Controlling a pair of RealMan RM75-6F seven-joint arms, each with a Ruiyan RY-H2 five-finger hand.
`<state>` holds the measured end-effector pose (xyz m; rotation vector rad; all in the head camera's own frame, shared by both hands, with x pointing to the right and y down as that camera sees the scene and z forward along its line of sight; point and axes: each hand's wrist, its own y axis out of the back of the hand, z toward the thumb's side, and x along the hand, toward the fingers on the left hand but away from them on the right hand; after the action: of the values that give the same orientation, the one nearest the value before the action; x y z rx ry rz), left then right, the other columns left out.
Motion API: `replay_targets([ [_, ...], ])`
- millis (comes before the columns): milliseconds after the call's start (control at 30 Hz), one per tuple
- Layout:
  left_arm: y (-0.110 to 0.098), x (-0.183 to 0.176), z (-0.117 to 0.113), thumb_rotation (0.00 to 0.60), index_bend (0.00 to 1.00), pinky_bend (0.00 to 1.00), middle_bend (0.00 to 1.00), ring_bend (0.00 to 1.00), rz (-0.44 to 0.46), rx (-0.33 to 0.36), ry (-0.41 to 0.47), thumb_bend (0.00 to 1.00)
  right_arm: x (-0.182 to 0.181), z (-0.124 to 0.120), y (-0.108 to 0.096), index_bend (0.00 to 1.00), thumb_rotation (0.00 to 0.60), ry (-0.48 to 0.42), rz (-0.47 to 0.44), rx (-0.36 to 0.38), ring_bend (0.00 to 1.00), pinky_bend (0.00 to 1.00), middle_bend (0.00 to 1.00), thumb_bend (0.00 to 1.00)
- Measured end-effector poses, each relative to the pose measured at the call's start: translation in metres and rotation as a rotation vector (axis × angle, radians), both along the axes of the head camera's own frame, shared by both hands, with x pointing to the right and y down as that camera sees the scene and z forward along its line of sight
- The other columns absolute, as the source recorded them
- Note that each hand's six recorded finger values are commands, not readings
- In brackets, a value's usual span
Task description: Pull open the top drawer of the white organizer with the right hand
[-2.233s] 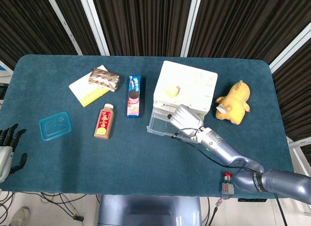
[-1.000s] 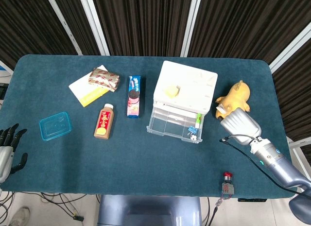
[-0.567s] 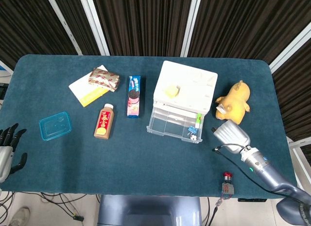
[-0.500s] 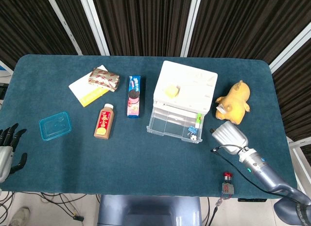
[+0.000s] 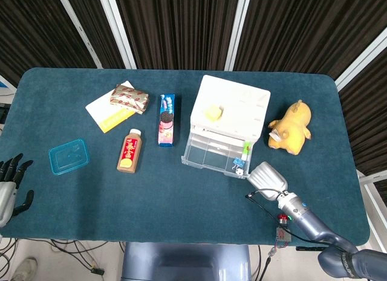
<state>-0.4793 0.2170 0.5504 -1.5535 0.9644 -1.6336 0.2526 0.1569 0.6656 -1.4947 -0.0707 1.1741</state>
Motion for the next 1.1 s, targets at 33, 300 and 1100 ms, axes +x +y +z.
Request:
replay_targets([
  [33, 0.000, 0.000, 0.000, 0.600, 0.11, 0.00, 0.00, 0.00, 0.000, 0.000, 0.000, 0.44, -0.002, 0.001, 0.000, 0.60, 0.600, -0.002, 0.001, -0.001, 1.00, 1.00, 0.95, 0.38],
  [300, 0.000, -0.001, 0.000, 0.600, 0.11, 0.00, 0.00, 0.00, -0.003, 0.001, 0.000, 0.44, -0.015, 0.016, 0.004, 0.60, 0.600, -0.003, -0.007, -0.019, 1.00, 1.00, 0.95, 0.37],
  [1100, 0.000, 0.000, 0.000, 0.600, 0.11, 0.00, 0.00, 0.00, -0.001, 0.000, -0.002, 0.44, -0.004, 0.040, 0.014, 0.60, 0.600, 0.057, -0.015, -0.043, 1.00, 1.00, 0.95, 0.37],
])
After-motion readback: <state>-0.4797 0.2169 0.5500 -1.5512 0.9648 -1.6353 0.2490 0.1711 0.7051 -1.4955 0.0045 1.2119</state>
